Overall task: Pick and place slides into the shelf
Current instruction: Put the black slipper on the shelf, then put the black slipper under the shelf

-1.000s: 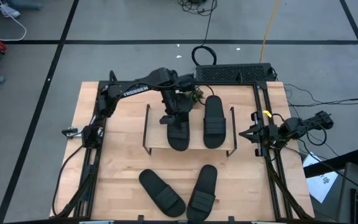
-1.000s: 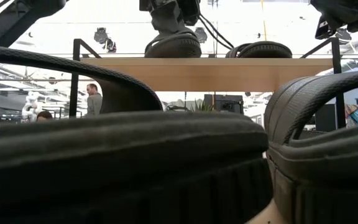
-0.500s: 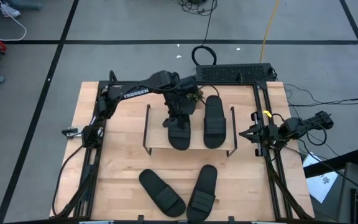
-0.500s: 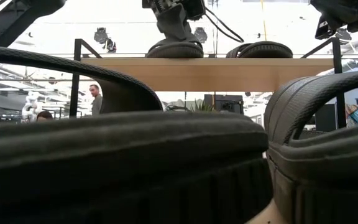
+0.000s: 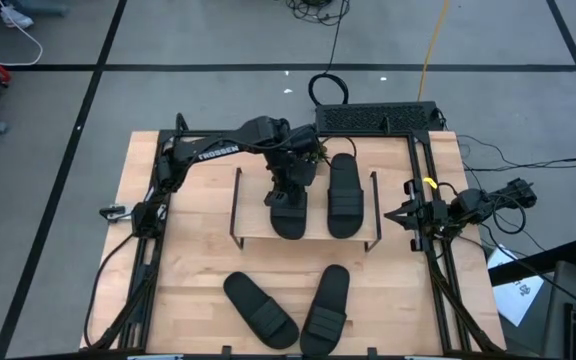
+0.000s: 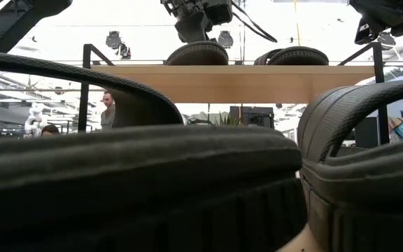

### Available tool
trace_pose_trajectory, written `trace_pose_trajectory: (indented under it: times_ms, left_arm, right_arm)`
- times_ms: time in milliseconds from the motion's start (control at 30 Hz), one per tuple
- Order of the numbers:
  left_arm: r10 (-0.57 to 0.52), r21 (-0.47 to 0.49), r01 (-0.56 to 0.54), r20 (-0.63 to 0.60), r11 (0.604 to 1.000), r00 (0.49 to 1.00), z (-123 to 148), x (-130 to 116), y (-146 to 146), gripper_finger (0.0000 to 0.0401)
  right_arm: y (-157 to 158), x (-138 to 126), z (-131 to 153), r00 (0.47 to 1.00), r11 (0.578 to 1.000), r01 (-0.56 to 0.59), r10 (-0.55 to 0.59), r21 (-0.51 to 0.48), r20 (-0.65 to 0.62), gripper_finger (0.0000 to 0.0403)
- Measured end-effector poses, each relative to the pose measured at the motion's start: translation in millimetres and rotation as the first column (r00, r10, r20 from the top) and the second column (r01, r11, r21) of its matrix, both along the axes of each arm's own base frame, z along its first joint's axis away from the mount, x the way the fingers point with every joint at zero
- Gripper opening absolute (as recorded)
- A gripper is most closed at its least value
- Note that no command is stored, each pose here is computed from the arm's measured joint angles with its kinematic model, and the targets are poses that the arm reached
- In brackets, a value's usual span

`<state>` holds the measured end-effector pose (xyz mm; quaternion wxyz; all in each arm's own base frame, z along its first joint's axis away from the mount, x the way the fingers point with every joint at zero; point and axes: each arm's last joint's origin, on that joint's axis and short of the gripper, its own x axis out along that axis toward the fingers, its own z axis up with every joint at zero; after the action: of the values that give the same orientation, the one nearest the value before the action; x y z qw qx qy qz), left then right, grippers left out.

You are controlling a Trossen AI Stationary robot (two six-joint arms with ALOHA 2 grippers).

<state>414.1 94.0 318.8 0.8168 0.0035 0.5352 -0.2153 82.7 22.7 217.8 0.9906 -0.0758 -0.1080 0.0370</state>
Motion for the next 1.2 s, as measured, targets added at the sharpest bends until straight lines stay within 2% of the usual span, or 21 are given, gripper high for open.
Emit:
trace_pose_trajectory:
  times_ms: [200,367,600,767,867,967,1067,1200]
  left_arm:
    - [0.034,0.036,-0.033,-0.025,0.999,0.999,0.8,-1.5,-0.4,0.0238]
    - [0.039,0.071,-0.037,-0.02,0.997,0.999,8.5,-6.4,-3.2,0.0279]
    - [0.041,0.199,-0.054,0.07,0.978,0.997,37.2,-18.8,-11.6,0.0313]
    - [0.053,0.276,-0.095,0.154,0.957,0.987,70.3,-39.4,-24.5,0.0319]
    - [0.055,0.283,-0.101,0.168,0.954,0.984,91.2,-61.3,-36.5,0.0296]
    - [0.059,0.279,-0.103,0.164,0.955,0.985,107.4,-82.8,-50.1,0.0241]
    - [0.065,0.278,-0.116,0.185,0.953,0.981,116.2,-99.6,-64.9,0.0159]
    - [0.024,0.267,-0.103,0.282,0.958,0.959,115.5,-117.4,-83.3,0.0033]
  right_arm:
    - [0.0,0.0,0.0,1.0,1.0,0.0,0.0,0.0,0.0,0.0]
    - [0.0,0.0,0.0,1.0,1.0,0.0,0.0,-0.001,0.0,0.0]
    - [0.0,0.0,-0.1,1.0,1.0,0.002,-0.002,-0.003,0.0,0.0]
    - [0.0,0.0,-0.2,1.0,1.0,0.003,-0.003,-0.011,0.0,0.0]
    - [0.0,0.1,-0.2,1.0,1.0,0.004,-0.004,-0.011,0.0,0.0]
    - [0.1,0.3,-0.3,1.0,1.0,0.004,-0.004,-0.012,-0.002,0.0]
    - [0.4,1.2,-0.7,1.0,1.0,0.004,-0.004,-0.012,-0.009,0.0]
    - [0.8,2.4,-1.6,1.0,1.0,0.005,-0.005,-0.014,-0.02,0.0]
